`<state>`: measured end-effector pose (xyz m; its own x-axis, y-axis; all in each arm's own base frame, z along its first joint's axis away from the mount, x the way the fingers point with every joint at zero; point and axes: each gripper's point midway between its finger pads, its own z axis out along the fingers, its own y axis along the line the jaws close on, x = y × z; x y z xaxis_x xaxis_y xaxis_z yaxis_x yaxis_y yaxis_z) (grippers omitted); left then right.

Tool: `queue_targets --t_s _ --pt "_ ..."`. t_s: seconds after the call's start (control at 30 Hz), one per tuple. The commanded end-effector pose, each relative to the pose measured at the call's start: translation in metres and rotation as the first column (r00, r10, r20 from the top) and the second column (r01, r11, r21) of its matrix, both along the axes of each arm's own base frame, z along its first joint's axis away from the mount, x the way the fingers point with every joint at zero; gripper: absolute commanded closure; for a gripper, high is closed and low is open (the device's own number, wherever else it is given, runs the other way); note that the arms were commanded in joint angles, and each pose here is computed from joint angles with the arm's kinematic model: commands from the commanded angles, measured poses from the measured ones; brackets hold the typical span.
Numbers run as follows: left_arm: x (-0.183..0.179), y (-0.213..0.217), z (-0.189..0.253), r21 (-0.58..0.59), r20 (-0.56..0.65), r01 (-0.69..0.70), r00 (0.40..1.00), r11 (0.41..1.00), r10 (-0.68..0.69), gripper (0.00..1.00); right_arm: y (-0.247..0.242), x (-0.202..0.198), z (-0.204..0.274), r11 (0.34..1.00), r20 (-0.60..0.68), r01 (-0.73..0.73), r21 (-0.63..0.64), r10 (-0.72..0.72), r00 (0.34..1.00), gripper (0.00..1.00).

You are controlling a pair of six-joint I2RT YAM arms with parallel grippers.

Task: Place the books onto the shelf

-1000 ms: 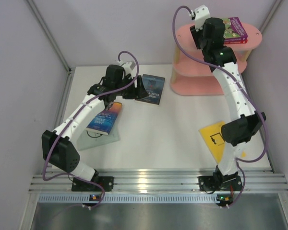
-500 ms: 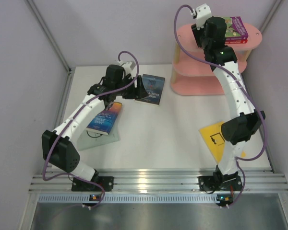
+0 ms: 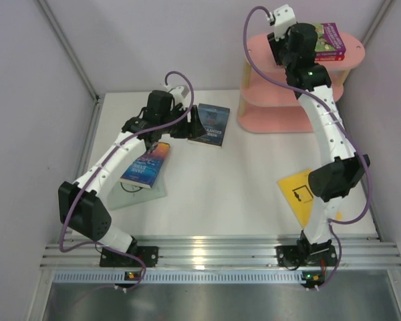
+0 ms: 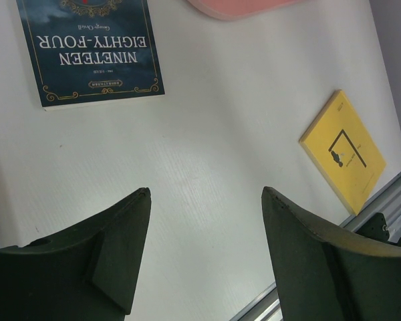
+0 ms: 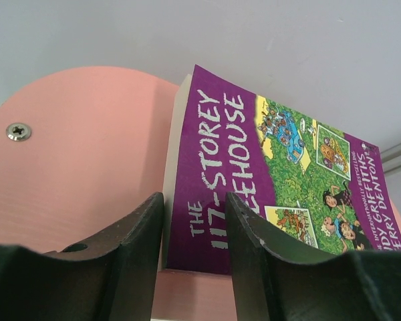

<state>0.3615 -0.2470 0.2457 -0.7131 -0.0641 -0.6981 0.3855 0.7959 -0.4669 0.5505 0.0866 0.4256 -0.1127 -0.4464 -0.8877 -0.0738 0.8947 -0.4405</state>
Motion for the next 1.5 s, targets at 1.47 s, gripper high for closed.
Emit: queue_targets --t_s 1.47 --pt "0.009 -0.003 0.018 -0.006 0.071 0.006 0.997 1.0 -0.006 0.26 -0.006 0.009 0.022 0.998 0.076 -0.064 -0.002 0.064 0.995 0.51"
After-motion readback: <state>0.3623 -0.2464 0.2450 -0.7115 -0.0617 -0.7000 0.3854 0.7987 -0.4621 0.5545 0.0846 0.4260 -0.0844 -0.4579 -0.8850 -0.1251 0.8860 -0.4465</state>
